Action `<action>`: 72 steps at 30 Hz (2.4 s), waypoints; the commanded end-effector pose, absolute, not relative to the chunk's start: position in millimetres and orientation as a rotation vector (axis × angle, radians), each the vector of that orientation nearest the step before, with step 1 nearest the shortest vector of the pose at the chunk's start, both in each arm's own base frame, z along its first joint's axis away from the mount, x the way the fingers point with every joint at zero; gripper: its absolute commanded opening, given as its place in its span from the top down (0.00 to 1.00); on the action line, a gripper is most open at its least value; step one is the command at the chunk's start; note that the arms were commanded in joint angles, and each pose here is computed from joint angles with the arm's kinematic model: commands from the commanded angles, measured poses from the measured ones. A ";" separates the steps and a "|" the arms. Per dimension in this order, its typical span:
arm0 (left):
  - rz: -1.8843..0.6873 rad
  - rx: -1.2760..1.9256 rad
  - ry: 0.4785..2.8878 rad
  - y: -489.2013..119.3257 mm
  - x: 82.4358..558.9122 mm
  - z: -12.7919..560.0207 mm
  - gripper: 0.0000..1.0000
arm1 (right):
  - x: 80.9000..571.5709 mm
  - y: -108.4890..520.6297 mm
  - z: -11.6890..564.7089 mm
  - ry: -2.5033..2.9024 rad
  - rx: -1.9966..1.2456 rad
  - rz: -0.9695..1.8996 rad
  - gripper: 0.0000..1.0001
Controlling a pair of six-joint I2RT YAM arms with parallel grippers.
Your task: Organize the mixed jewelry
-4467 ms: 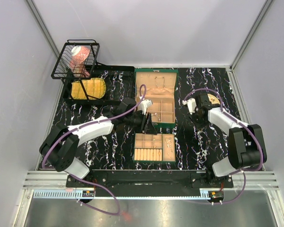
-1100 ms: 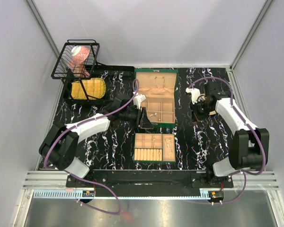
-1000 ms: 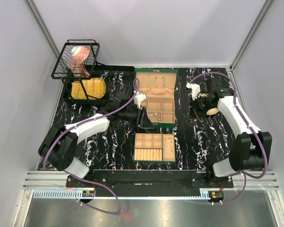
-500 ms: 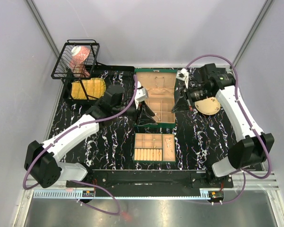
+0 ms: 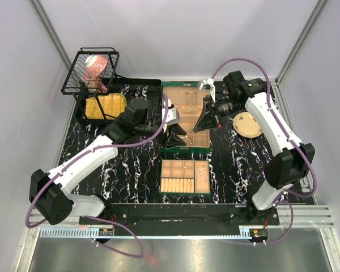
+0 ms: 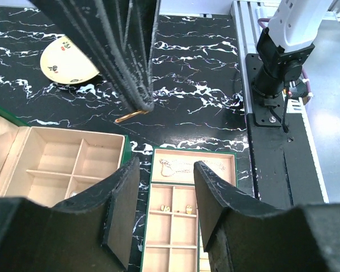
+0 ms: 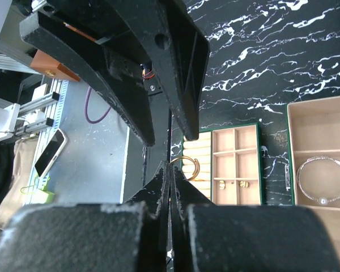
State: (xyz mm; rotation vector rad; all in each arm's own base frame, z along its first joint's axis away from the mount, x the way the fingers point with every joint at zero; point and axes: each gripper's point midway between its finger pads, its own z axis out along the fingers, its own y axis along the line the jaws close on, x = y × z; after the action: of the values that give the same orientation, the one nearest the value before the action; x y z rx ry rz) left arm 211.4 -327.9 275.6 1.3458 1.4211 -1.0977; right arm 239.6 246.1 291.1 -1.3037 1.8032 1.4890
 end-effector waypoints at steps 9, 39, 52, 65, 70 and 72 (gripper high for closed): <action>-0.994 1.335 1.299 -342.9 219.7 306.5 0.53 | 185.4 248.3 300.6 1.962 -1.278 1.726 1.00; -0.973 1.350 1.306 -342.2 221.4 301.9 0.55 | 177.0 245.5 298.4 1.987 -1.293 1.686 1.00; -1.000 1.322 1.299 -345.1 221.2 314.7 0.55 | 175.1 249.6 294.3 1.998 -1.311 1.700 1.00; -1.017 1.337 1.294 -342.9 212.4 311.2 0.69 | 176.8 249.5 292.9 2.008 -1.312 1.688 1.00; -1.020 1.337 1.294 -341.9 210.9 311.5 0.78 | 178.5 249.9 291.8 2.017 -1.311 1.684 1.00; -1.019 1.336 1.296 -341.8 211.0 311.9 0.83 | 179.0 249.8 291.7 2.021 -1.311 1.681 1.00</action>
State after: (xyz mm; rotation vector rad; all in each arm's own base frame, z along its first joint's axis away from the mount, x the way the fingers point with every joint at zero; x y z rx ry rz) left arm 214.1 -339.4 281.4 1.3447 1.4180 -1.0268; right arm 217.4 264.3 284.1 -1.3827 1.8048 1.5489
